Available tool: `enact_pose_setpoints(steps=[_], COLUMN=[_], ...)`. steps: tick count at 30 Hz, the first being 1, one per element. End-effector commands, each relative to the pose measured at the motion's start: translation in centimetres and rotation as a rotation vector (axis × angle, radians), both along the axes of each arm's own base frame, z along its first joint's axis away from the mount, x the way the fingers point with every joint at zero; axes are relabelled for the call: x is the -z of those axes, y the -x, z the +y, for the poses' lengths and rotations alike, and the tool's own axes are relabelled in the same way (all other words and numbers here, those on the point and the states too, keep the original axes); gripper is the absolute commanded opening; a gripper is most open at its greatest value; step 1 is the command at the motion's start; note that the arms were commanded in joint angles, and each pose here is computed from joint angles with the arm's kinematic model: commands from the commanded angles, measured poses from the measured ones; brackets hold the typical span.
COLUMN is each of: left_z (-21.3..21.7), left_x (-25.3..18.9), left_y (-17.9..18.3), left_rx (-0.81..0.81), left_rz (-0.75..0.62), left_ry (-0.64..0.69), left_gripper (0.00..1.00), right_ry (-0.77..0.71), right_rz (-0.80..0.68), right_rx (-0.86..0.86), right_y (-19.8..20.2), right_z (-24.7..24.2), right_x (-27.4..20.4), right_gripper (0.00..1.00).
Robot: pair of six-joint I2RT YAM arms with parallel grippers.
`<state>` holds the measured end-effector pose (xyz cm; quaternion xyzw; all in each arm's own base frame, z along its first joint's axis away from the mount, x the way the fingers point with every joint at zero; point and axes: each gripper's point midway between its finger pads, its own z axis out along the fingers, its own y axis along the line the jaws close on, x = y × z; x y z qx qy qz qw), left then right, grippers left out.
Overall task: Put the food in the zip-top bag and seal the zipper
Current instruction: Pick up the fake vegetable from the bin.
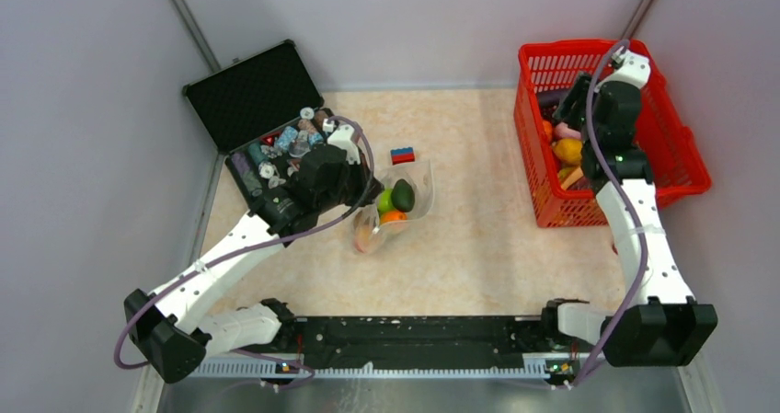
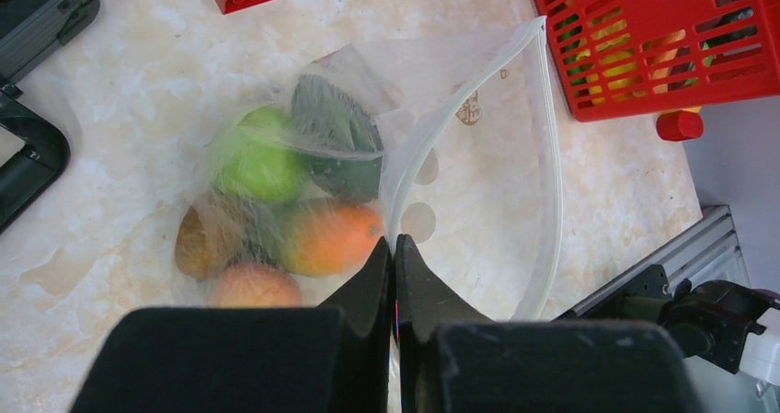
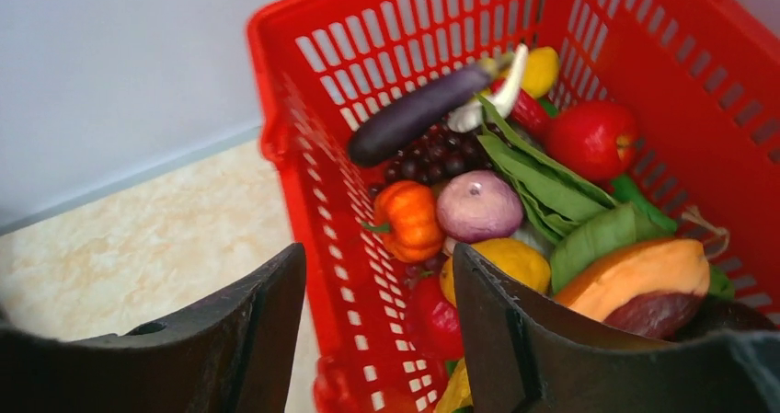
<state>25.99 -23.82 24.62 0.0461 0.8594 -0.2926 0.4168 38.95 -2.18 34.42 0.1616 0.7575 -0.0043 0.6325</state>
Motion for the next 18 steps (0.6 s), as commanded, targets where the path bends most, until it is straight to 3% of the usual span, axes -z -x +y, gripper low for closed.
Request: enact_pose_setpoints(steps=[1,11,18], left_z=[-0.1,-0.9,-0.8], left_x=[-1.6,-0.6,-0.9], left_y=[-0.4,0.3,-0.1], left_rx=[0.014,0.101,0.100], left_rz=[-0.059,-0.040,-0.054], left_ry=[0.011,-0.018,-0.032], left_gripper=[0.00,0.00,0.00], right_ry=[-0.053,-0.186,-0.238], right_rz=[-0.022,0.068,0.081], right_rx=[0.069,0.189,0.223], right_y=[-1.2,-6.8,-9.1], right_z=[-2.3,-10.1,-11.4], right_x=[-1.0,3.7,6.4], right_gripper=[0.58,0.56,0.54])
